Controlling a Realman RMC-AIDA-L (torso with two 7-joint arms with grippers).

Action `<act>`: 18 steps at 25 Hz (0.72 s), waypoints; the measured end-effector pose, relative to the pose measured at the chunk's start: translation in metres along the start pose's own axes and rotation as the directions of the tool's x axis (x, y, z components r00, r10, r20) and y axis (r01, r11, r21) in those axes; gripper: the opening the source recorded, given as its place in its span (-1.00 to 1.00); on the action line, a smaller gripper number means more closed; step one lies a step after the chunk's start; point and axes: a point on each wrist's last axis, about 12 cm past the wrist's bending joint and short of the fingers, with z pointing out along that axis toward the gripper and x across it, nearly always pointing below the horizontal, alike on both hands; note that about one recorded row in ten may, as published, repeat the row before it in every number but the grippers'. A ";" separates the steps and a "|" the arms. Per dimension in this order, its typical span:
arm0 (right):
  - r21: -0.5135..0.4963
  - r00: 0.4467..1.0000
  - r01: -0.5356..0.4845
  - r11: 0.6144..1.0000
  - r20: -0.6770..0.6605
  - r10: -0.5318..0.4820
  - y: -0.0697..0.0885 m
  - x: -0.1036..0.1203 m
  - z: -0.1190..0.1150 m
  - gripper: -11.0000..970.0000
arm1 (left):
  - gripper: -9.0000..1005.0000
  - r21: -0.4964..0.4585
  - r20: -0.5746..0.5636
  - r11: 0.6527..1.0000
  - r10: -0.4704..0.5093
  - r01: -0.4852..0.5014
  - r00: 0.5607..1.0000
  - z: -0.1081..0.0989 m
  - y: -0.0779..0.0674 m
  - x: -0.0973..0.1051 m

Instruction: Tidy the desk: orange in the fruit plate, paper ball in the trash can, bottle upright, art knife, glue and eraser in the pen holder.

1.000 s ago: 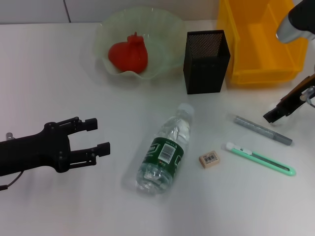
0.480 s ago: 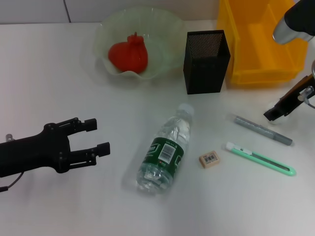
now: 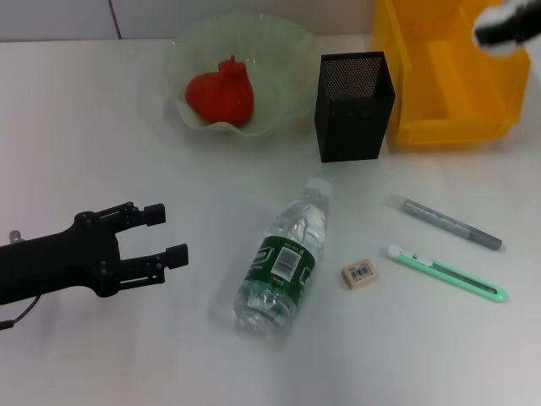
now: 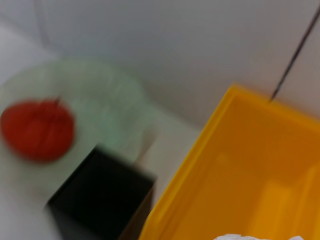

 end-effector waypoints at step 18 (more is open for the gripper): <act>0.017 0.999 -0.038 0.999 0.016 0.038 -0.006 0.016 0.061 0.34 | 0.62 -0.010 -0.007 0.999 -0.033 0.033 0.999 0.000 0.003 -0.002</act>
